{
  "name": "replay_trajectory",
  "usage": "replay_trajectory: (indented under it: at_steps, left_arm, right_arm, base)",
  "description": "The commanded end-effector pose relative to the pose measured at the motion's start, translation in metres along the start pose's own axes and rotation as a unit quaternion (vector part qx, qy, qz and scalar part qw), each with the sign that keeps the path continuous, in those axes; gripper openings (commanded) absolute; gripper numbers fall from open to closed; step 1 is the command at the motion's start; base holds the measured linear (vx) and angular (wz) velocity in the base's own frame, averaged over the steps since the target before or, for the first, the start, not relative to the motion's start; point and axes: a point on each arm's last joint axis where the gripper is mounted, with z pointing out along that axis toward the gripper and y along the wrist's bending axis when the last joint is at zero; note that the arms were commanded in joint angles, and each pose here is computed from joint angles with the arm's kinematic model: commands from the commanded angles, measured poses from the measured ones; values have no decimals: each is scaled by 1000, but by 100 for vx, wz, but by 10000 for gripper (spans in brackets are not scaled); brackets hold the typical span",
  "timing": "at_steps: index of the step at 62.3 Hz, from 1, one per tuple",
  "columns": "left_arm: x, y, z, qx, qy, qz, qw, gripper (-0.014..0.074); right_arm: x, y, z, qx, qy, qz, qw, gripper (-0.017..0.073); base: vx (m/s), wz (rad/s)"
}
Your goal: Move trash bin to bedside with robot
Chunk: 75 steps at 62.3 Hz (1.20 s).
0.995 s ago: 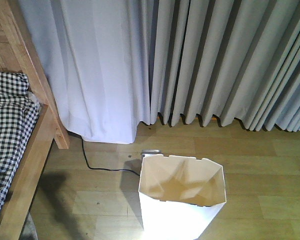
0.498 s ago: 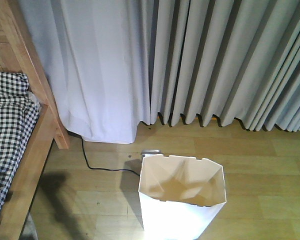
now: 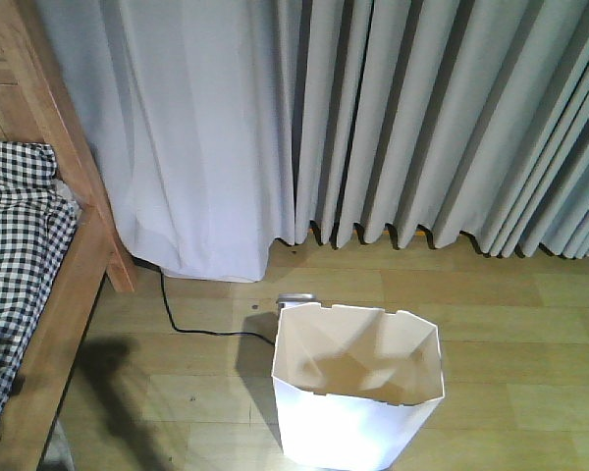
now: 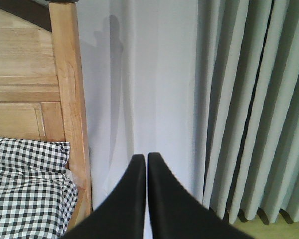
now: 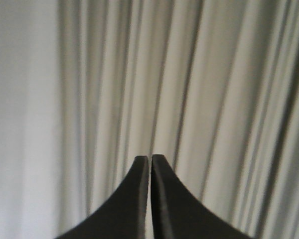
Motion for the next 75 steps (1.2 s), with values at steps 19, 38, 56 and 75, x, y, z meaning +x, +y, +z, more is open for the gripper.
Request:
replay_trajectory:
  at_steps: [19, 38, 56, 75]
  left_arm:
    - [2, 0, 1, 4, -30, -6, 1000, -6]
    - [2, 0, 1, 4, -30, -6, 1000, -6]
    - [2, 0, 1, 4, -30, -6, 1000, -6]
    - [2, 0, 1, 4, -30, -6, 1000, -6]
  right_arm:
    - [35, -1, 6, 20, -85, 8, 996, -10]
    - [53, 2, 7, -1, -45, 25, 999, -10]
    - [53, 3, 7, -9, -45, 26, 999, -10]
    - [53, 3, 7, -9, -45, 26, 999, -10]
  base:
    - [0, 0]
    - [0, 0]
    - [0, 0]
    - [0, 0]
